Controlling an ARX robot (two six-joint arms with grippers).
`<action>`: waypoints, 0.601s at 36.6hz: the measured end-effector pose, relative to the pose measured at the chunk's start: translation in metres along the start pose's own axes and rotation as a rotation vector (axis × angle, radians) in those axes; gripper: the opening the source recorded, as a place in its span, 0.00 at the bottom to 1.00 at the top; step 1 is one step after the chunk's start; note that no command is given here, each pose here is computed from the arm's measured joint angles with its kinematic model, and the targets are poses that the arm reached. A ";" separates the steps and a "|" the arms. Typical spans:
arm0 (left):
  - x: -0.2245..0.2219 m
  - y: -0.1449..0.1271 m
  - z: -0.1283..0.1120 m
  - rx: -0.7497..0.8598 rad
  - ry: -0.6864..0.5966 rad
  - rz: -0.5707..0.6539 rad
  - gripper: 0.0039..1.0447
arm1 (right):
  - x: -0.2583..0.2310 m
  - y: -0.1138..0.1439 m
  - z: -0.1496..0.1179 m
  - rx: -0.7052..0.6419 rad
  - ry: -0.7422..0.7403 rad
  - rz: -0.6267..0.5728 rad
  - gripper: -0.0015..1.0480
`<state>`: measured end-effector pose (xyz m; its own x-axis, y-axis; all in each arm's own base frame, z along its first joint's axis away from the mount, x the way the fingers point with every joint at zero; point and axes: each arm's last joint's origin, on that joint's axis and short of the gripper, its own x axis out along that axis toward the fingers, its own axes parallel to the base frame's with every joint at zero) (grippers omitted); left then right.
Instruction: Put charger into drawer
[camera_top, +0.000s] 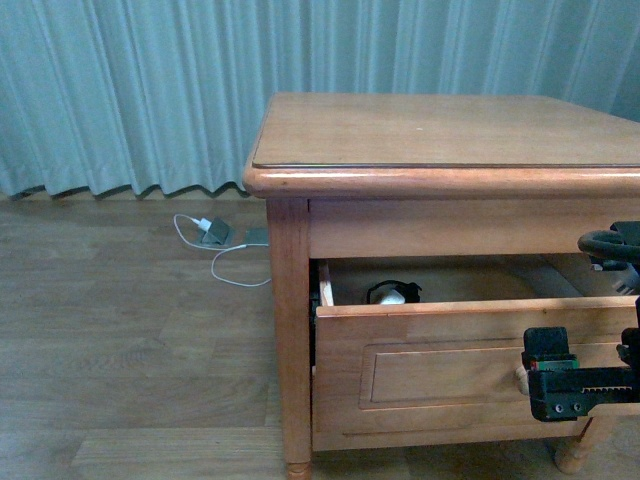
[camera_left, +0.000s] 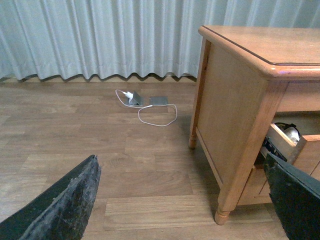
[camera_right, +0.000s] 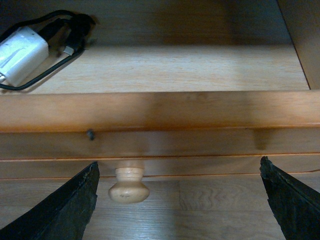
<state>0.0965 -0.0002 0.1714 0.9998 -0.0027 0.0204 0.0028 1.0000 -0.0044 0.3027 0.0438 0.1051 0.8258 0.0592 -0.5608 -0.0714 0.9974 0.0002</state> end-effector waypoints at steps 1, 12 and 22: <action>0.000 0.000 0.000 0.000 0.000 0.000 0.94 | 0.005 0.002 0.002 0.005 -0.015 -0.005 0.91; 0.000 0.000 0.000 0.000 0.000 0.001 0.94 | 0.064 0.014 0.034 0.063 -0.136 0.027 0.91; 0.000 0.000 0.000 0.000 0.000 0.000 0.94 | 0.080 0.019 0.032 0.091 -0.158 0.055 0.91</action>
<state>0.0964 -0.0002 0.1714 0.9998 -0.0023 0.0204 0.0024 1.0000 -0.0044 0.3851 0.0684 0.0866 0.9002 0.1120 -0.4209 -0.0738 0.9916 0.1060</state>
